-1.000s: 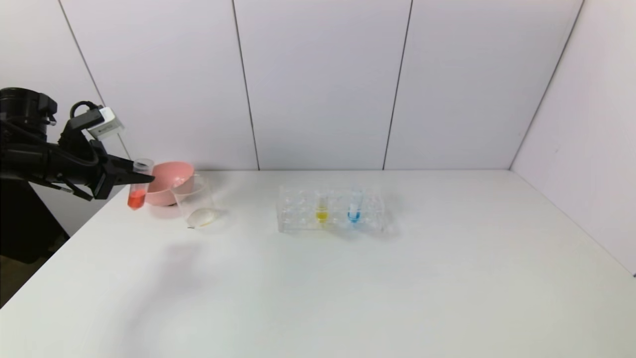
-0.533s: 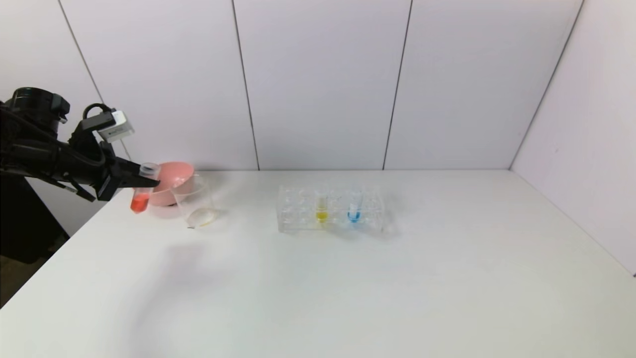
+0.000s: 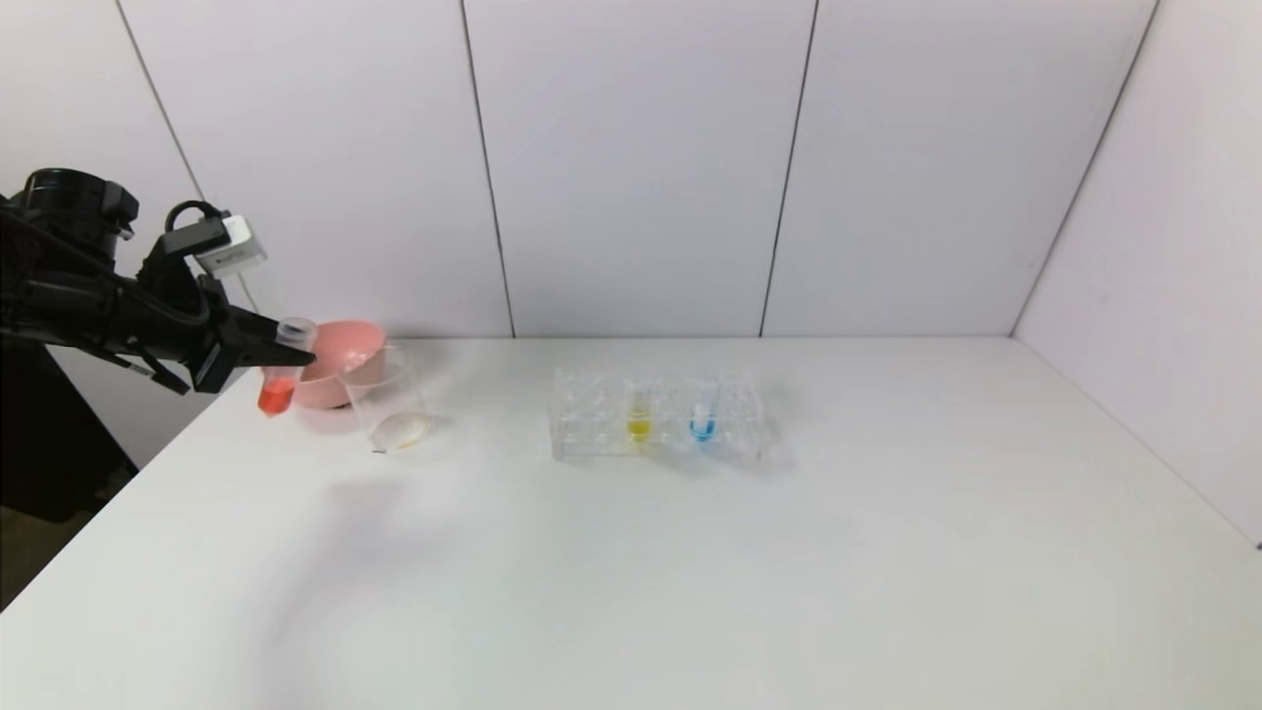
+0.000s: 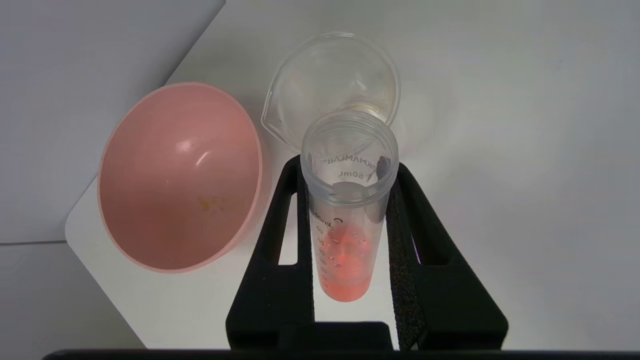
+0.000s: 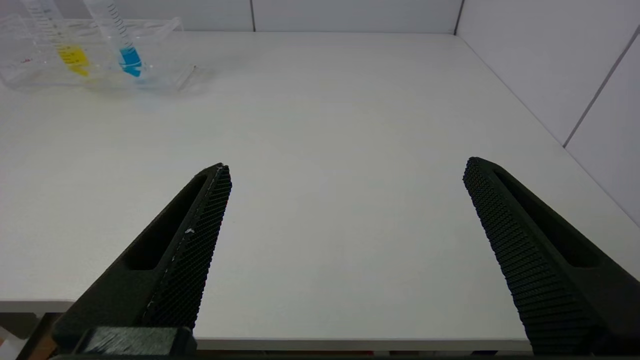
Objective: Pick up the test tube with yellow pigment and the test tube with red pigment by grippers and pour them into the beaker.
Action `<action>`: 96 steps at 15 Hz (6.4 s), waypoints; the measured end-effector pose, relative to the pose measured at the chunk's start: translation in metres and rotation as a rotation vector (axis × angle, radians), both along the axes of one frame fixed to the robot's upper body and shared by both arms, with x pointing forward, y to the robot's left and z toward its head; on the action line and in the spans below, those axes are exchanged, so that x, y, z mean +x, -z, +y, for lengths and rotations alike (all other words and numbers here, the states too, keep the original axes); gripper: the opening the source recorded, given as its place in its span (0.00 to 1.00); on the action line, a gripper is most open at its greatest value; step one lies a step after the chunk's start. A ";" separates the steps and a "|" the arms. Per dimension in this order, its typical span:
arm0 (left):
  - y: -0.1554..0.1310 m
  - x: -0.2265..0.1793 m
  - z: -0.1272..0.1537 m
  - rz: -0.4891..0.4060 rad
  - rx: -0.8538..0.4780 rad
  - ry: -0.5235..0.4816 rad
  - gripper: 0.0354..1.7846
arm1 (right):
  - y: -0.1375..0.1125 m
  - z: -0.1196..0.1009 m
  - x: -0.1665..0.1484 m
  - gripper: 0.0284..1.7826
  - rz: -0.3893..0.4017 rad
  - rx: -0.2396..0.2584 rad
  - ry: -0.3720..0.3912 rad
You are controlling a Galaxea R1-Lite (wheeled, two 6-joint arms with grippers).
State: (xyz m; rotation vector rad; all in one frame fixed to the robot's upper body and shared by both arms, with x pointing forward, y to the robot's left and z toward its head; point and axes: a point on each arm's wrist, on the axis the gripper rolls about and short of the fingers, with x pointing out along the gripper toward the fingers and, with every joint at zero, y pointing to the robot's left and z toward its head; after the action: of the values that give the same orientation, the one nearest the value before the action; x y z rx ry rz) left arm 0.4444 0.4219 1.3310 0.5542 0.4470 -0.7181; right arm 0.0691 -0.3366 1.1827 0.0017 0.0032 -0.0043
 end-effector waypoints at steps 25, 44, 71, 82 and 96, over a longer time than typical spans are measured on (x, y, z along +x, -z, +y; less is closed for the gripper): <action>-0.017 0.023 0.005 -0.046 0.341 0.068 0.23 | 0.000 0.000 0.000 0.95 0.000 0.000 0.000; -0.011 0.041 -0.019 -0.072 0.494 0.171 0.23 | 0.000 0.000 0.000 0.95 0.000 0.000 0.000; -0.012 0.048 -0.043 -0.094 0.756 0.210 0.23 | 0.000 0.000 0.000 0.95 0.000 0.000 0.000; -0.008 0.051 -0.046 -0.083 0.760 0.207 0.23 | 0.000 0.000 0.000 0.95 0.000 0.000 0.000; -0.009 0.045 -0.051 -0.053 0.752 0.233 0.23 | 0.000 0.000 0.000 0.95 0.000 0.000 0.000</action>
State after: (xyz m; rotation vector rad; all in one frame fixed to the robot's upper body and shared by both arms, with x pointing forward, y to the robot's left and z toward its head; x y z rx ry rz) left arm 0.4893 0.3711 1.3404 1.3460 0.6094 -0.7452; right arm 0.0691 -0.3366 1.1827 0.0017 0.0032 -0.0043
